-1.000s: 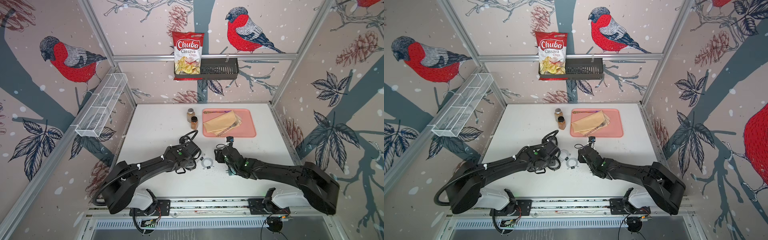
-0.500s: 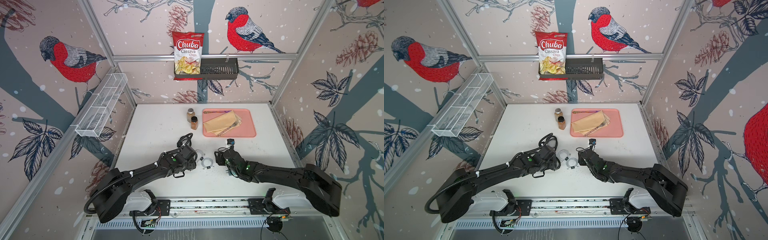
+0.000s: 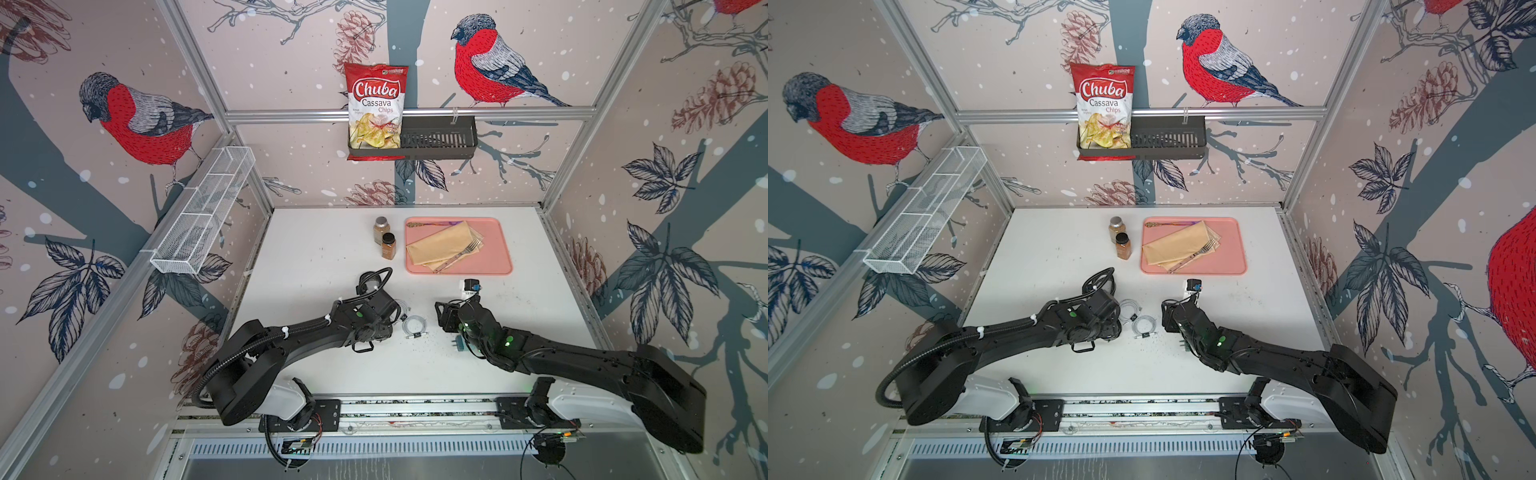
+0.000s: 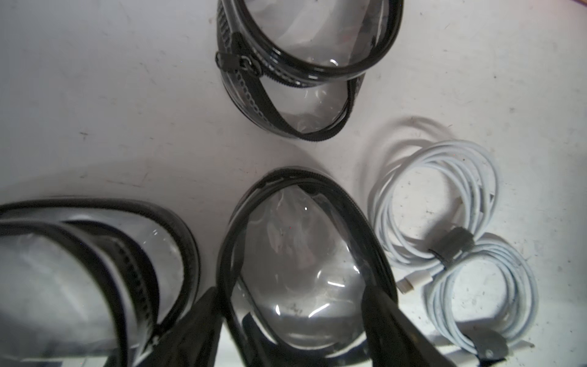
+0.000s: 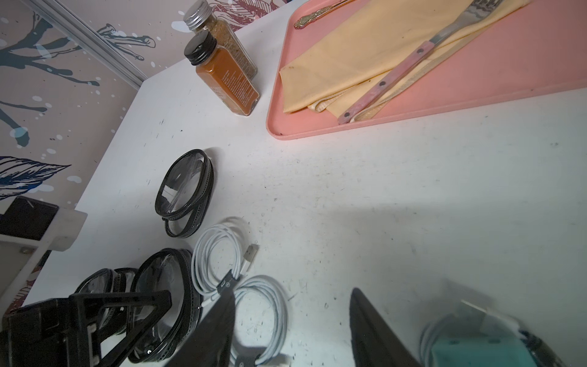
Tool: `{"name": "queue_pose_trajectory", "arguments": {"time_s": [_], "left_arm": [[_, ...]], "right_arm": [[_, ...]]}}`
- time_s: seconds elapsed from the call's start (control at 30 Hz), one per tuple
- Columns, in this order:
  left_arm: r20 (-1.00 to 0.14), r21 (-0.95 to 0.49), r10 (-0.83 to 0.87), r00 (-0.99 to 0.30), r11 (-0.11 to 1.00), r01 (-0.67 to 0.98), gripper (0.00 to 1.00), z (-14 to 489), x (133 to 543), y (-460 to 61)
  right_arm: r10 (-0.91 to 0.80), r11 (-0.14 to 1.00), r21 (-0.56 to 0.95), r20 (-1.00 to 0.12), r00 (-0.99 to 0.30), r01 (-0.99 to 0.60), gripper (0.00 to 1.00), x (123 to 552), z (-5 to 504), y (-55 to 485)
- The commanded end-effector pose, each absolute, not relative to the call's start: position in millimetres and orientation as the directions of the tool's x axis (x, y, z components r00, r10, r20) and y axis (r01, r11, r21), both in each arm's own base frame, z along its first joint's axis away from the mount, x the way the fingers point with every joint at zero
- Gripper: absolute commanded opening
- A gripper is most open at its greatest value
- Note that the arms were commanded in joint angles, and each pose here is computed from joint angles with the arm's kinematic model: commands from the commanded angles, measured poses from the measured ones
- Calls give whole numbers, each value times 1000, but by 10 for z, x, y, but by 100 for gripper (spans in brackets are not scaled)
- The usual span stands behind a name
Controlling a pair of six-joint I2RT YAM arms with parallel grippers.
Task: Pack away charging kits
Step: Pick up the storage bag at the center of the board.
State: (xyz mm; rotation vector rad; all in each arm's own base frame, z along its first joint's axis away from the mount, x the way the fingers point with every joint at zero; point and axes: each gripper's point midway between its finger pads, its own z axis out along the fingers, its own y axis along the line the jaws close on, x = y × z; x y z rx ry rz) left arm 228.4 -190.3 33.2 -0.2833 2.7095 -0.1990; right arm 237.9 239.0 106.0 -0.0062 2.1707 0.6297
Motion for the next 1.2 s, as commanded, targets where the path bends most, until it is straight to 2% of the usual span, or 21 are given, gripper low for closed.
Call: {"name": "queue_pose_trajectory", "arguments": {"time_s": [0.0, 0.17, 0.33, 0.7, 1.03, 1.17], "left_arm": [[-400, -175, -237, -885, 968, -180, 56, 327, 2381, -1952], [-410, -187, -181, -894, 976, -111, 18, 307, 2474, -2112], [-437, -223, -102, -894, 975, -2, 1, 344, 2525, -2275], [-539, -321, -31, -842, 931, 172, 0, 734, 2454, -2362], [-572, -357, 3, -820, 899, 253, 1, 845, 2343, -2365], [-585, -377, 4, -811, 884, 276, 3, 916, 2294, -2357]], "right_arm": [[222, 878, 435, -741, -633, -201, 57, 2382, 1045, 2356], [241, 869, 455, -732, -637, -194, 56, 2371, 1019, 2357], [277, 834, 513, -708, -650, -203, 52, 2342, 1003, 2419], [225, 768, 566, -675, -703, -298, 46, 2251, 961, 2874], [152, 741, 571, -656, -739, -354, 40, 2216, 835, 3369], [138, 750, 565, -642, -754, -344, 32, 2249, 732, 3449]]}}
